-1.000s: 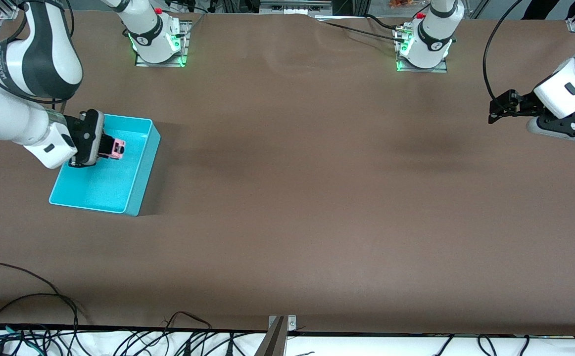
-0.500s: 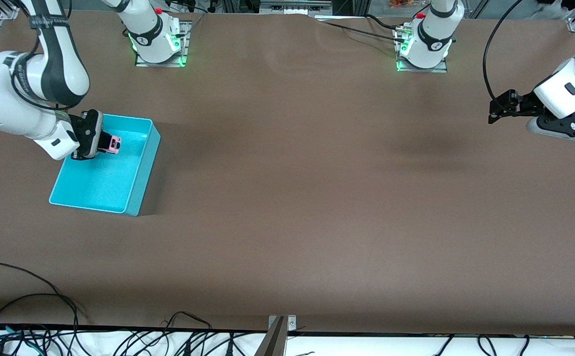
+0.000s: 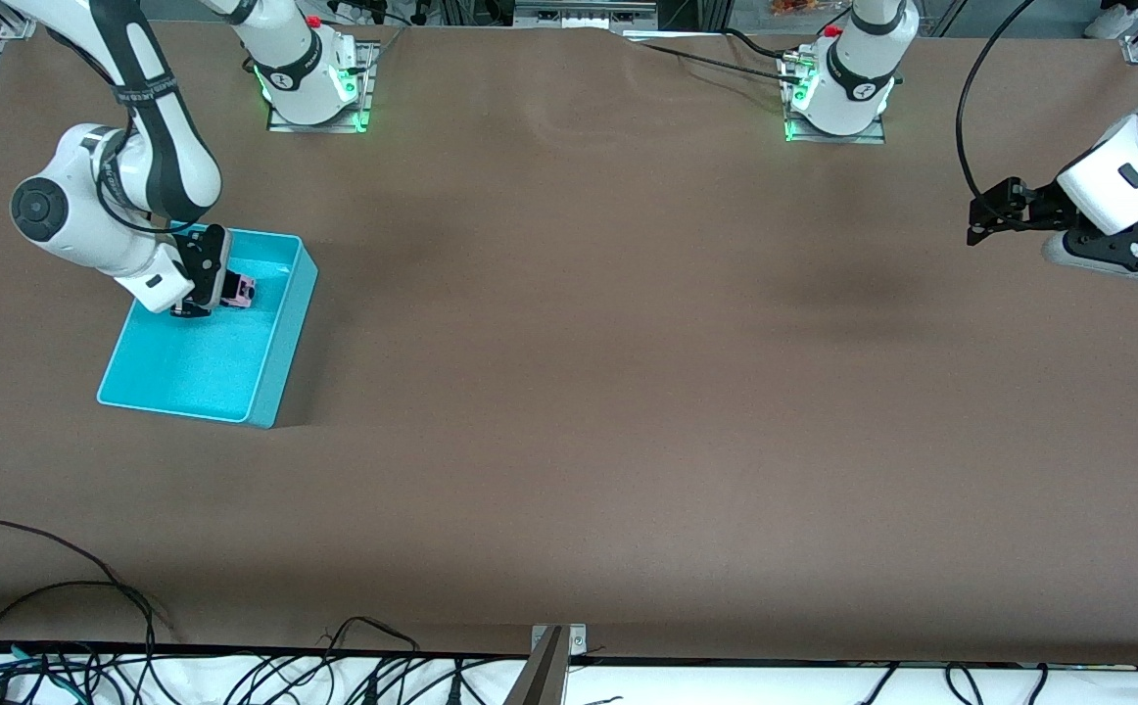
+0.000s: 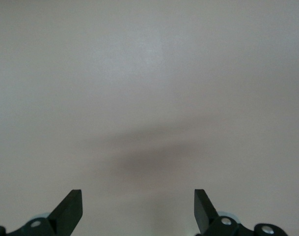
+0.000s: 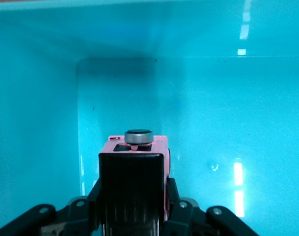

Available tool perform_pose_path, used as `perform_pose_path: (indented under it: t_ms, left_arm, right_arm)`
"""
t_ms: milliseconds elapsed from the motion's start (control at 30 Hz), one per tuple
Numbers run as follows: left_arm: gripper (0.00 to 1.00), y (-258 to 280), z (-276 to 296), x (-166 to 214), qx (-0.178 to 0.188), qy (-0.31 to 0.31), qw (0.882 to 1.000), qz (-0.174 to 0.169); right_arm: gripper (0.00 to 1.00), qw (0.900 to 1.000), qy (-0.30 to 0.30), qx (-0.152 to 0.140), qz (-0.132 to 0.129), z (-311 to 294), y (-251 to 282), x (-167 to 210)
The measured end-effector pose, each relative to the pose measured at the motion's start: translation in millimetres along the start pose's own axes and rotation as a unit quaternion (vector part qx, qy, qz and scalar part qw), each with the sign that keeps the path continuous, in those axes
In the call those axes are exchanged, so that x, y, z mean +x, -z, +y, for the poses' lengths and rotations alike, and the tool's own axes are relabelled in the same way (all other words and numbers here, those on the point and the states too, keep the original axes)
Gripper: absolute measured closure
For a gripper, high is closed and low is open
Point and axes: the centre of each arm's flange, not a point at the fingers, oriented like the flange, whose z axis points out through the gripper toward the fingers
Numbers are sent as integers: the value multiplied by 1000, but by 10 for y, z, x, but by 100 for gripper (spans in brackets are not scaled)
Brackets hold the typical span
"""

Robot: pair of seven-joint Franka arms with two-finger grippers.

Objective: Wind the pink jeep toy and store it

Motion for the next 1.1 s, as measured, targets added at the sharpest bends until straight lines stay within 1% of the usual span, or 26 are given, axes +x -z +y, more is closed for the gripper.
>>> perform_pose_path:
  t_ms: [200, 500, 667, 733, 867, 900, 933, 1100]
  left_arm:
    - [0, 24, 0, 4, 0, 0, 1000, 3]
    - [0, 18, -2, 13, 0, 0, 1000, 2]
    - [0, 16, -2, 14, 0, 0, 1000, 2]
    - [0, 15, -2, 15, 0, 0, 1000, 2]
    - [0, 13, -2, 16, 0, 0, 1000, 2]
    - [0, 13, -2, 16, 0, 0, 1000, 2]
    - [0, 14, -2, 16, 0, 0, 1000, 2]
    - [0, 40, -3, 22, 1, 0, 1000, 4]
  right_arm:
    - [49, 1000, -6, 7, 1, -41, -122, -9]
    - [49, 1000, -14, 6, 10, -41, -127, 17]
    - [28, 1000, -14, 6, 11, -40, -127, 37]
    - [22, 1000, -14, 6, 12, -39, -125, 40]
    - [3, 1000, -12, 1, 13, -20, -87, 68]
    - [0, 1000, -11, -1, 13, -10, -68, 77]
    - [0, 1000, -10, -4, 14, 4, -38, 89]
    - [0, 999, -8, -30, 20, 114, 198, 129]
